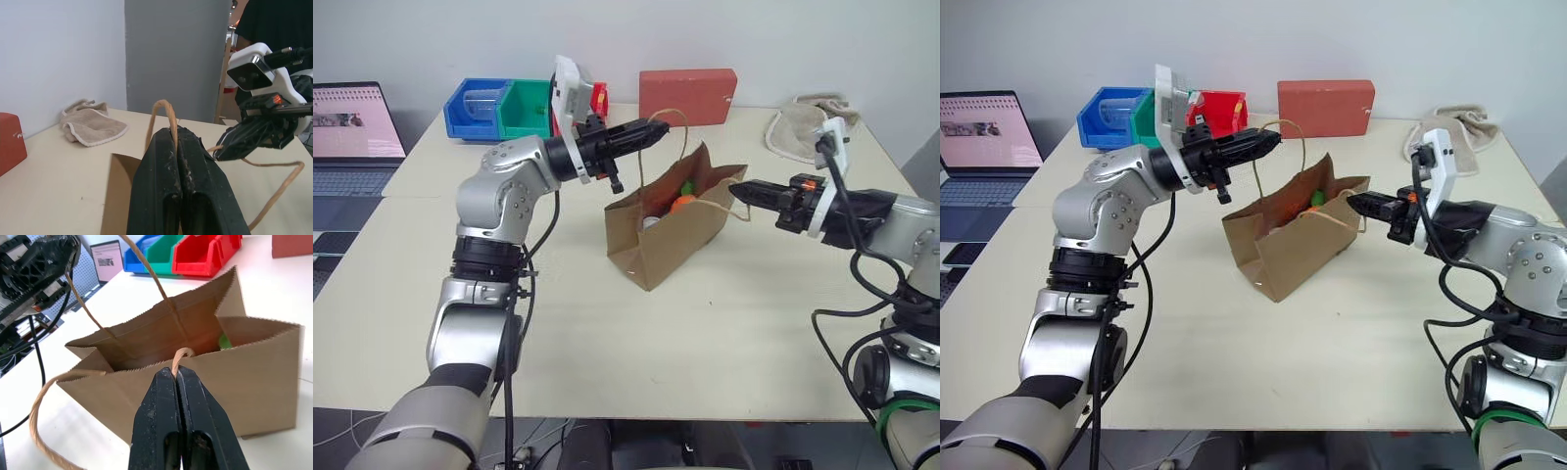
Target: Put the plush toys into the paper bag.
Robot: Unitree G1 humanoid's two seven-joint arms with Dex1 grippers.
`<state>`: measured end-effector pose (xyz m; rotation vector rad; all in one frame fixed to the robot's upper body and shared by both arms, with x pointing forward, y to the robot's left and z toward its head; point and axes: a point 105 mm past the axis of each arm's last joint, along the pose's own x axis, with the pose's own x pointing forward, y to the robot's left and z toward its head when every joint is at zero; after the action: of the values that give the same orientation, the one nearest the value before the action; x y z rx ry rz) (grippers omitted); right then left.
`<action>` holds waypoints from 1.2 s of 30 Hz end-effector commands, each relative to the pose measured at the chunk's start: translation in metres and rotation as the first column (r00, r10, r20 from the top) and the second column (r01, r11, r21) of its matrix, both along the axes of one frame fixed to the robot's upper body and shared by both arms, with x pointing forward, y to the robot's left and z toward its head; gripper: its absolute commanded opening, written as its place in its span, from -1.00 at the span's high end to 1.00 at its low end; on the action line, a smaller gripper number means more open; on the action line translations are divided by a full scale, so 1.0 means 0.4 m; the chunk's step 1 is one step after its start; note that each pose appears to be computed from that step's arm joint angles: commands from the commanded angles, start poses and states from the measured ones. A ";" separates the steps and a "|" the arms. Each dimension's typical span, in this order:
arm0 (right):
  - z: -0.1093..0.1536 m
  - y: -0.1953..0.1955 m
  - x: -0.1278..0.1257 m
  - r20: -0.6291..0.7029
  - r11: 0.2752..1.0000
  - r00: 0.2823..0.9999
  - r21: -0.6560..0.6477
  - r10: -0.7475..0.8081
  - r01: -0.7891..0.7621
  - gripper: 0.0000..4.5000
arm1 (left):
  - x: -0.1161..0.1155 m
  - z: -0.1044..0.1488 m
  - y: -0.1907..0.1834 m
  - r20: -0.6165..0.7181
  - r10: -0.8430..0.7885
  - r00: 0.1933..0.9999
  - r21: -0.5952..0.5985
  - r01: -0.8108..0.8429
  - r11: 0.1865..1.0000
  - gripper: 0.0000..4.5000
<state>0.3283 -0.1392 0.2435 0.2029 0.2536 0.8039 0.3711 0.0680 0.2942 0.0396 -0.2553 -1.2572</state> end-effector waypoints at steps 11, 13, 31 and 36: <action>0.122 -0.042 -0.024 0.150 0.999 0.988 0.025 -0.030 0.027 -0.88 | -0.046 0.019 0.065 0.117 0.010 0.993 0.136 -0.026 0.990 -0.54; 0.139 -0.062 -0.036 0.171 0.999 0.985 0.007 -0.035 0.034 -1.00 | -0.053 0.014 0.086 0.130 0.036 0.991 0.154 -0.056 0.987 -0.81; 0.062 0.000 -0.193 0.304 0.845 0.830 -0.430 0.468 -0.319 -1.00 | -0.135 -0.168 0.203 -0.091 0.171 0.981 0.151 -0.156 0.976 -0.99; 0.062 0.024 -0.208 0.294 0.829 0.809 -0.423 0.508 -0.366 -1.00 | -0.118 -0.192 0.179 -0.110 0.165 0.980 0.150 -0.148 0.978 -0.99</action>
<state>0.2501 -0.1331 0.2592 -0.3538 0.0902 1.2169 0.3231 0.1437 0.2082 0.0710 -0.0101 -1.1071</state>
